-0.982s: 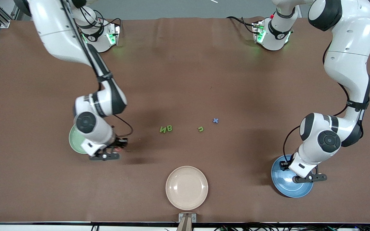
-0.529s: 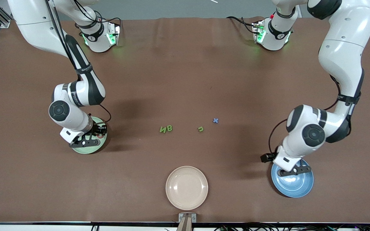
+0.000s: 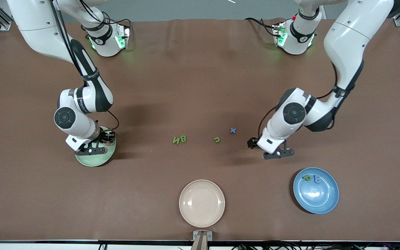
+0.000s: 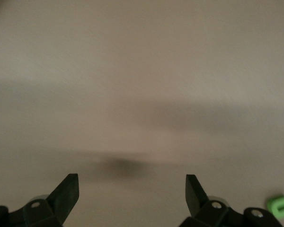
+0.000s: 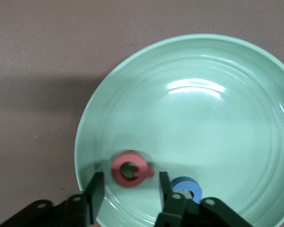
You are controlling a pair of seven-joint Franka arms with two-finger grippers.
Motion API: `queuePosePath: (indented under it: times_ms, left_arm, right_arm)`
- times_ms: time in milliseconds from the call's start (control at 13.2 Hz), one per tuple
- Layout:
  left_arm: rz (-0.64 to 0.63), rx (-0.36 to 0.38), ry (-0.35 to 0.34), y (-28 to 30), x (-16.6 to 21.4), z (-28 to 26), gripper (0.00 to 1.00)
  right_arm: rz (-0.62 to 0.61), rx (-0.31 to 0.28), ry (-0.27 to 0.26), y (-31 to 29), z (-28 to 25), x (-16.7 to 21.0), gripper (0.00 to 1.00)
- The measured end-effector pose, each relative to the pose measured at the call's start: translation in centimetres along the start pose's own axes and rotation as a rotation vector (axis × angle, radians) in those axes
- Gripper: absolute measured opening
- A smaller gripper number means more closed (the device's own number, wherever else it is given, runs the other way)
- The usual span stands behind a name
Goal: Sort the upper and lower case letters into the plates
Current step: 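Grasp the green N with the right gripper while the left gripper grasps x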
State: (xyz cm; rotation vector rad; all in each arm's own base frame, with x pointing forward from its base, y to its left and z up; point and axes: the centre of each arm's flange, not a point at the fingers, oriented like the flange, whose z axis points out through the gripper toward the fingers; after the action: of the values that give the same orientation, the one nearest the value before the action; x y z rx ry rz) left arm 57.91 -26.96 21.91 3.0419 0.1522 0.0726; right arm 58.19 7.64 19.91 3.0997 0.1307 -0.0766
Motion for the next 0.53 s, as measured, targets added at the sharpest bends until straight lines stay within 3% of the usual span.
queuePosePath:
  times_ms: [302,378,529]
  left_arm:
    - [0.13,-0.003,-0.027,6.0,-5.5,2.0,0.93]
    - [0.149,-0.002,-0.032,7.0,-6.4,2.3,0.9]
    - [0.175,0.0,-0.045,8.1,-7.7,3.0,0.76]
  right_arm:
    - [0.035,0.03,-0.003,-1.8,-3.9,2.1,1.0]
    - [0.064,0.05,0.007,-3.9,-5.2,2.6,1.0]
    - [0.13,0.068,0.032,-10.1,-6.8,2.7,1.0]
